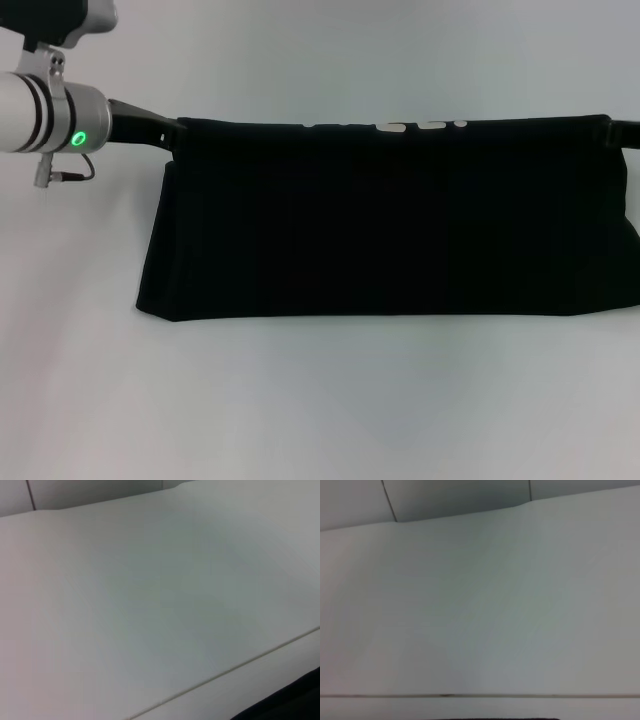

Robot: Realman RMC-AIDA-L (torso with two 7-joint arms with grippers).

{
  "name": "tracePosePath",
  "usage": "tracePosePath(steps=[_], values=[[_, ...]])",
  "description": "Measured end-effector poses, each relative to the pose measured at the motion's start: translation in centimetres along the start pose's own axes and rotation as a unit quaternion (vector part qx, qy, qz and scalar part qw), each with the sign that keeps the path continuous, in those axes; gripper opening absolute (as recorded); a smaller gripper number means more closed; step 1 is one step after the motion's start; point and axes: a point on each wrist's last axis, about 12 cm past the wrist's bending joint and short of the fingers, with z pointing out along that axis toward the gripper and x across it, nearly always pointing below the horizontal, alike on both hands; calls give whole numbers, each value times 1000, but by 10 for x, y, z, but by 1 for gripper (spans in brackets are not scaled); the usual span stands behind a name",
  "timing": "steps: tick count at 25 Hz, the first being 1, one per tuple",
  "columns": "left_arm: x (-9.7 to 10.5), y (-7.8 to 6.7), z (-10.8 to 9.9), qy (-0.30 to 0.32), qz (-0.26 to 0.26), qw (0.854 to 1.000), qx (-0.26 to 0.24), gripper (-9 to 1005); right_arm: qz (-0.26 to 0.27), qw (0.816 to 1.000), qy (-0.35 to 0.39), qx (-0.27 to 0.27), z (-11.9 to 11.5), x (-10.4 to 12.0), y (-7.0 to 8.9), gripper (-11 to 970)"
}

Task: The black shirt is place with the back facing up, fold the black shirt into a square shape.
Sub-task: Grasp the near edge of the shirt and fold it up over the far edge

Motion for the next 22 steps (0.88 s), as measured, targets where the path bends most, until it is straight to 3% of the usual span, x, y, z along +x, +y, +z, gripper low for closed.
tracePosePath(steps=[13,22], values=[[3,-2,6,-4,0,1000,-18,-1,-7,1000,-5,17,5,0,6,41],[2,-18,14,-11,9,1000,-16,-1,-20,1000,2,11,10,6,18,41]])
